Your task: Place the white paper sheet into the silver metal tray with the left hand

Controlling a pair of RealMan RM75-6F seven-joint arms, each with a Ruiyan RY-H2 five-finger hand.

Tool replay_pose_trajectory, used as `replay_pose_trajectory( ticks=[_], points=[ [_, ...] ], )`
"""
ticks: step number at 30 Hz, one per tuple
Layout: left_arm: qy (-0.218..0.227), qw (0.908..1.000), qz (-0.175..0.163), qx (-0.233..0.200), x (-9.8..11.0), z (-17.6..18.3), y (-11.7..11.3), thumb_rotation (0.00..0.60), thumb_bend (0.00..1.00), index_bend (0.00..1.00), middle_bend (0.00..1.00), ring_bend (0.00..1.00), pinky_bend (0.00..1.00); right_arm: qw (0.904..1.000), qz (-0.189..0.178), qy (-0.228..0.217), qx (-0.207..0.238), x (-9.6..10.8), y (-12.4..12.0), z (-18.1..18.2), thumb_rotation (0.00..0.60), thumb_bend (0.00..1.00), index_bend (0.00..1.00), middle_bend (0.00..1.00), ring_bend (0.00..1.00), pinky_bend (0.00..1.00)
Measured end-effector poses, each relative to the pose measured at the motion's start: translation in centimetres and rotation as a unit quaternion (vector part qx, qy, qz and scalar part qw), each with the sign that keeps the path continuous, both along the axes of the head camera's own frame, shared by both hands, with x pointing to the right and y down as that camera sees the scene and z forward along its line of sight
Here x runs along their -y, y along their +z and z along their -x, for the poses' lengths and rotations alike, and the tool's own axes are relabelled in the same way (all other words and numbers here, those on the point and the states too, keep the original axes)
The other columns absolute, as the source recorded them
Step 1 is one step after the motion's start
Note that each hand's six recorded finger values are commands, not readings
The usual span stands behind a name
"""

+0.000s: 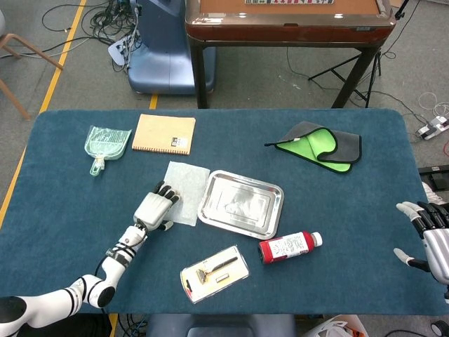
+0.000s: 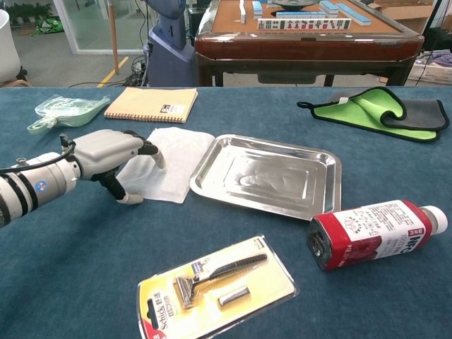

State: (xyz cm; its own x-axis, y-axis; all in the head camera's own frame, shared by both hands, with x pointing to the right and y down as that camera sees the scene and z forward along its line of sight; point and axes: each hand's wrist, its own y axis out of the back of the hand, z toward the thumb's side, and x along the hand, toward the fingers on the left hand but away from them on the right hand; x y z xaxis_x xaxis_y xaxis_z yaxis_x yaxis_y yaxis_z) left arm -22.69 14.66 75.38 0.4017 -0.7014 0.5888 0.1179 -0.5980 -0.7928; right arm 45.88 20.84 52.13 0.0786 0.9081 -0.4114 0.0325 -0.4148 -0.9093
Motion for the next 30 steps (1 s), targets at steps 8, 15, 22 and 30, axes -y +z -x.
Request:
replay_pose_trajectory(
  ticks=[8, 15, 22, 30],
  points=[
    [-0.006, 1.0000, -0.001, -0.005, 0.4, -0.1, 0.3, 0.600, 0.22, 0.34, 0.20, 0.13, 0.04, 1.0000, -0.001, 0.004, -0.001, 0.0, 0.0, -0.3, 0.600, 0.05, 0.20, 0.20, 0.12, 0.14],
    [-0.008, 0.9999, -0.007, -0.008, 0.9, -0.3, 0.5, 0.600, 0.33, 0.39, 0.20, 0.13, 0.04, 1.0000, -0.001, 0.004, 0.000, 0.0, 0.0, -0.3, 0.600, 0.05, 0.20, 0.20, 0.12, 0.14],
    [-0.008, 0.9998, -0.012, -0.011, 1.4, -0.3, 0.5, 0.600, 0.42, 0.43, 0.20, 0.13, 0.04, 1.0000, 0.000, 0.004, 0.000, 0.1, 0.1, -0.3, 0.600, 0.05, 0.20, 0.20, 0.12, 0.14],
    [-0.007, 0.9998, -0.014, -0.011, 1.6, -0.5, 0.8, 0.600, 0.46, 0.48, 0.20, 0.13, 0.04, 1.0000, -0.001, 0.005, -0.001, 0.1, 0.1, -0.3, 0.600, 0.05, 0.20, 0.20, 0.12, 0.14]
  ],
)
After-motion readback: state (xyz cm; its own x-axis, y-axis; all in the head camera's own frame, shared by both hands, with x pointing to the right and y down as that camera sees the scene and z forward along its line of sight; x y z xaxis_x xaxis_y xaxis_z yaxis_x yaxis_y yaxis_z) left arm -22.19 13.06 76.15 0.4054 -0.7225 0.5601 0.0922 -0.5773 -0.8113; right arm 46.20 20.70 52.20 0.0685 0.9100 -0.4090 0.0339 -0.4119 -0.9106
